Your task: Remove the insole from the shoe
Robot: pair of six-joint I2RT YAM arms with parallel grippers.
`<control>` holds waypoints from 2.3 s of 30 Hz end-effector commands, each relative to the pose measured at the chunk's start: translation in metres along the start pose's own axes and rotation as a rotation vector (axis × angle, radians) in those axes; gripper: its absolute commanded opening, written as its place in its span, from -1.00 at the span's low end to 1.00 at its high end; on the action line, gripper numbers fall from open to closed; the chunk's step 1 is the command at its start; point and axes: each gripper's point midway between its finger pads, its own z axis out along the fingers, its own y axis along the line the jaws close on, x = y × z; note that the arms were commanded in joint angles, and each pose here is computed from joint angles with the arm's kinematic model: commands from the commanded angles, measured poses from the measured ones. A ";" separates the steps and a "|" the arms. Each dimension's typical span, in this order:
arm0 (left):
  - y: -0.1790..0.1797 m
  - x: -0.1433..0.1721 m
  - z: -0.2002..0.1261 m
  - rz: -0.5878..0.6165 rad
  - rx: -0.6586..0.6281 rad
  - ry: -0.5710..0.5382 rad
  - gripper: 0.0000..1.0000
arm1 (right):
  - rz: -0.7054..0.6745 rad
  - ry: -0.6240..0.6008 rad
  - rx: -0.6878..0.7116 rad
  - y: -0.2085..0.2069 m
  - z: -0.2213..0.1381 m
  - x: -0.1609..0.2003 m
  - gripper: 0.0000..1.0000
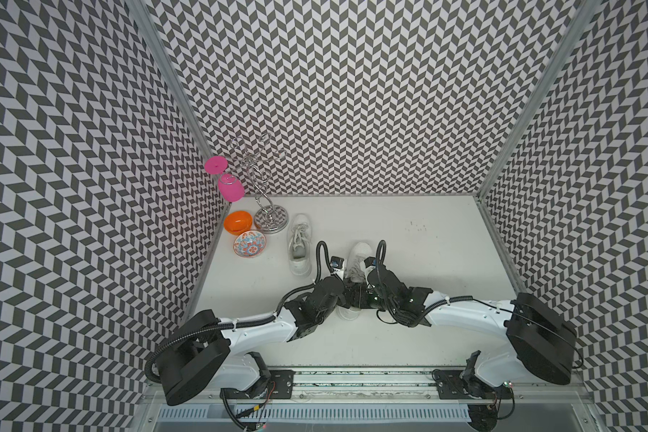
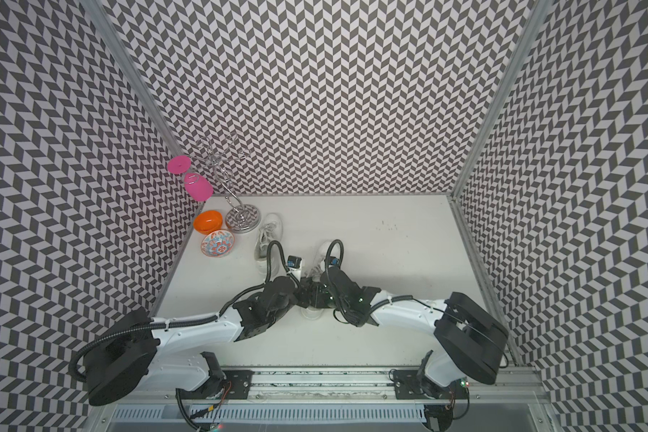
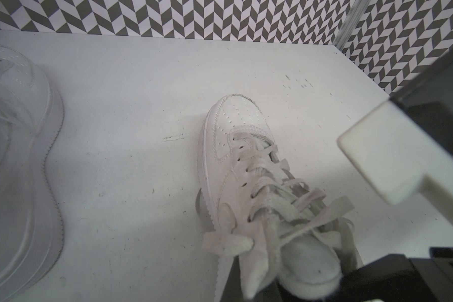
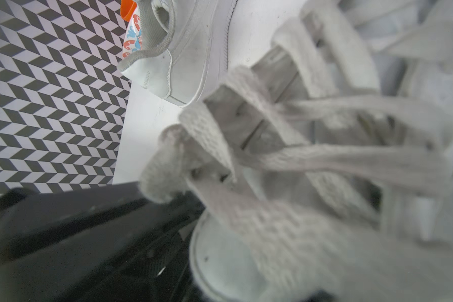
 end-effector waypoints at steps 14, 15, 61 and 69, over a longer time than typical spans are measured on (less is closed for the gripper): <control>-0.042 -0.063 -0.036 -0.141 0.178 -0.239 -1.00 | 0.015 -0.004 0.224 -0.043 0.028 0.000 -0.41; -0.043 -0.066 -0.038 -0.145 0.184 -0.246 -1.00 | 0.012 -0.005 0.225 -0.042 0.028 -0.001 -0.43; -0.028 0.011 0.002 0.252 0.043 0.006 -1.00 | 0.063 -0.428 -0.226 0.041 -0.101 -0.083 -1.00; -0.025 0.018 0.006 0.267 0.013 0.023 -1.00 | 0.057 -0.462 -0.256 0.034 -0.119 -0.097 -1.00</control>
